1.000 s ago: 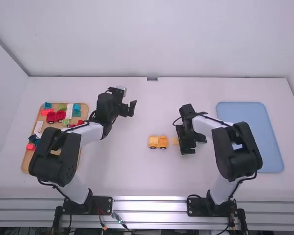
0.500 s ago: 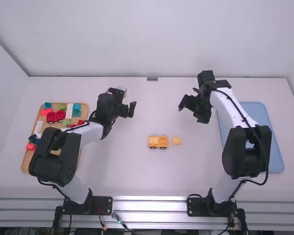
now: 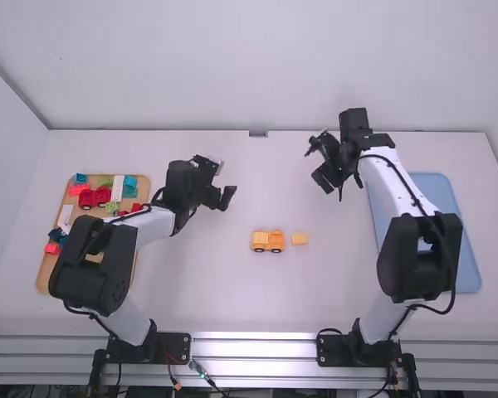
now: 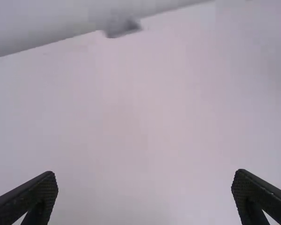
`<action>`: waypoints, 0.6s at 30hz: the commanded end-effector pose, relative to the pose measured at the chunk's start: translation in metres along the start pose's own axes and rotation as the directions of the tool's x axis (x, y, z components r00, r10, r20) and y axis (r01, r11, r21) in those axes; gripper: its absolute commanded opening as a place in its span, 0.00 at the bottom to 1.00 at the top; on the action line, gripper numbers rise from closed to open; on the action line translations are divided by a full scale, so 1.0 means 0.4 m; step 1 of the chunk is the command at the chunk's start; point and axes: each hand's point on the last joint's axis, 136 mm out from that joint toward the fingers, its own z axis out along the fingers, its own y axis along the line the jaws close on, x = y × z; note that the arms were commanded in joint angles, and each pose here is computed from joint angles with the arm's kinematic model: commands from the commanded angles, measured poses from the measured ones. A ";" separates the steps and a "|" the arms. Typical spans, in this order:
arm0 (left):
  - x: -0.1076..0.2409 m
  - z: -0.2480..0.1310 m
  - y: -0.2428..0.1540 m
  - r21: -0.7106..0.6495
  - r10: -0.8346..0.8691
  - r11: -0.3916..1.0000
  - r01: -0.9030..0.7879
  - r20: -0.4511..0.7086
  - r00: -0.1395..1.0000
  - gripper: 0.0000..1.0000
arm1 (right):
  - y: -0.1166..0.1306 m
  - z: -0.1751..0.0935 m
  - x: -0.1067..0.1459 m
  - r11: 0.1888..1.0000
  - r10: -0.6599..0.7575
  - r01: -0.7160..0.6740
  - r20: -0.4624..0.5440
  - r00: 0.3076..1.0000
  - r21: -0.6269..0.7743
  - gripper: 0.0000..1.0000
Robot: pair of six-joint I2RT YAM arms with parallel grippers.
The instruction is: Assemble lego blocks to make yellow taxi
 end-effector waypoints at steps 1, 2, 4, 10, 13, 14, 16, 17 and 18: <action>-0.040 -0.025 -0.151 0.313 0.267 0.900 -0.304 0.156 0.951 0.99 | 0.150 -0.019 -0.058 0.885 -0.363 0.421 0.269 0.892 -0.200 0.99; -0.033 -0.042 -0.196 0.391 0.319 0.838 -0.379 0.212 0.924 0.99 | 0.190 -0.030 -0.053 0.833 -0.402 0.498 0.353 0.845 -0.243 0.99; -0.019 -0.071 -0.248 0.479 0.362 0.746 -0.463 0.291 0.885 1.00 | 0.240 -0.047 -0.049 0.768 -0.411 0.579 0.482 0.774 -0.275 0.99; 0.023 -0.122 -0.325 0.582 0.376 0.566 -0.583 0.447 0.811 0.99 | 0.300 -0.036 -0.008 0.711 -0.360 0.658 0.676 0.643 -0.247 0.99; 0.041 -0.120 -0.338 0.617 0.336 0.538 -0.574 0.468 0.817 0.99 | 0.305 0.002 0.020 0.748 -0.302 0.614 0.695 0.653 -0.252 0.99; 0.048 -0.117 -0.342 0.626 0.325 0.533 -0.570 0.470 0.820 0.99 | 0.305 0.018 0.029 0.763 -0.287 0.596 0.695 0.659 -0.250 0.99; 0.059 -0.110 -0.352 0.639 0.313 0.517 -0.570 0.479 0.820 0.99 | 0.305 0.041 0.040 0.784 -0.265 0.567 0.690 0.674 -0.252 0.99; 0.069 -0.101 -0.360 0.644 0.308 0.505 -0.574 0.486 0.817 0.99 | 0.309 0.059 0.052 0.799 -0.247 0.544 0.685 0.685 -0.256 0.99; 0.075 -0.096 -0.366 0.649 0.304 0.497 -0.576 0.492 0.816 0.99 | 0.315 0.068 0.055 0.805 -0.234 0.536 0.693 0.682 -0.256 0.99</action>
